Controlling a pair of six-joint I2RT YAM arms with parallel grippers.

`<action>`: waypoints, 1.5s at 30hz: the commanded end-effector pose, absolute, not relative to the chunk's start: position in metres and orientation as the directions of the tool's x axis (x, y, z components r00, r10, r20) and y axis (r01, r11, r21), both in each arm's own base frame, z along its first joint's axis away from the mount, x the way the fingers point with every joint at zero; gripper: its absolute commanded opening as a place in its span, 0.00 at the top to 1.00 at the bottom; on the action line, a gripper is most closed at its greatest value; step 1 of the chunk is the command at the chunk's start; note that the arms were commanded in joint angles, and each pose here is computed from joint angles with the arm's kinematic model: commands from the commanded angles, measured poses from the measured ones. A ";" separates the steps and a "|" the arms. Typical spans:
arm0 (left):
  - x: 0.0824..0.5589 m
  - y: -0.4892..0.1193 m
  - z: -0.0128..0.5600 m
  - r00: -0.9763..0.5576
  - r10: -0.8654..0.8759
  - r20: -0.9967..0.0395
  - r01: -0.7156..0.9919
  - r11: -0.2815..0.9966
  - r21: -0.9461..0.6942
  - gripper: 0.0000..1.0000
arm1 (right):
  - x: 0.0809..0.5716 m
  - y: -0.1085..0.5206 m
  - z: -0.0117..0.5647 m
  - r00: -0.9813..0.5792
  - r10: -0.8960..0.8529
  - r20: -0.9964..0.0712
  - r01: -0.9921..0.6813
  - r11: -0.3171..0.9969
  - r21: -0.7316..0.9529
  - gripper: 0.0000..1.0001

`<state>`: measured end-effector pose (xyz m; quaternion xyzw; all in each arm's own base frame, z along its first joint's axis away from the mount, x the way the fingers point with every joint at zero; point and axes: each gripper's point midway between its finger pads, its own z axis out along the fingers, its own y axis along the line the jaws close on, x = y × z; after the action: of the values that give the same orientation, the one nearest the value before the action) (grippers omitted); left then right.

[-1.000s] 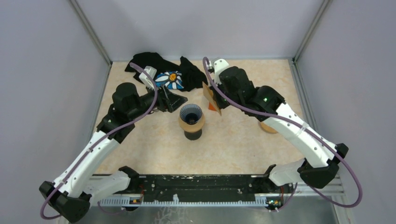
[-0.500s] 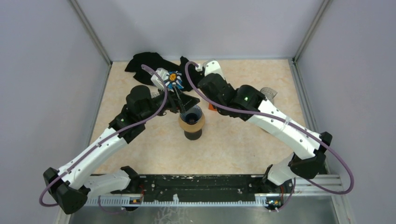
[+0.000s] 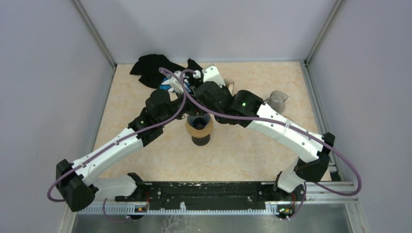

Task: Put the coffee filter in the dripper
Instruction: Place the coffee filter in the coffee dripper.

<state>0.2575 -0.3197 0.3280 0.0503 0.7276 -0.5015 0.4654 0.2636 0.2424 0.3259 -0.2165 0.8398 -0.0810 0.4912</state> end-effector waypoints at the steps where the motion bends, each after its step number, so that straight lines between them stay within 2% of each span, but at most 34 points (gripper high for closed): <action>1: 0.261 -0.327 0.344 -0.523 -0.447 -0.725 0.554 0.468 -0.689 0.15 | 0.264 0.246 0.347 -0.390 -0.409 -0.825 -0.254 0.909 -0.331 1.00; 10: 0.274 -0.321 0.319 -0.502 -0.458 -0.734 0.464 0.573 -0.675 0.15 | 0.265 0.253 0.349 -0.383 -0.406 -0.830 -0.259 0.910 -0.325 1.00; 15: 0.279 -0.312 0.311 -0.487 -0.453 -0.747 0.418 0.629 -0.655 0.21 | 0.265 0.254 0.348 -0.387 -0.403 -0.829 -0.261 0.911 -0.321 1.00; 19: 0.280 -0.306 0.307 -0.474 -0.441 -0.762 0.400 0.663 -0.632 0.29 | 0.265 0.254 0.349 -0.389 -0.399 -0.830 -0.259 0.912 -0.317 1.00; 28: 0.278 -0.299 0.302 -0.455 -0.407 -0.792 0.368 0.724 -0.583 0.36 | 0.264 0.261 0.348 -0.407 -0.382 -0.830 -0.264 0.919 -0.294 1.00; 38: 0.273 -0.305 0.304 -0.430 -0.409 -0.805 0.365 0.737 -0.569 0.36 | 0.266 0.275 0.342 -0.431 -0.363 -0.826 -0.279 0.924 -0.261 1.00; 45: 0.270 -0.302 0.302 -0.416 -0.425 -0.804 0.344 0.745 -0.572 0.30 | 0.267 0.277 0.347 -0.423 -0.344 -0.838 -0.270 0.931 -0.246 1.00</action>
<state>0.2696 -0.3082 0.2838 -0.0104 0.7787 -0.3535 0.5182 0.2677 0.2692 0.3238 -0.2046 0.8506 -0.0674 0.4796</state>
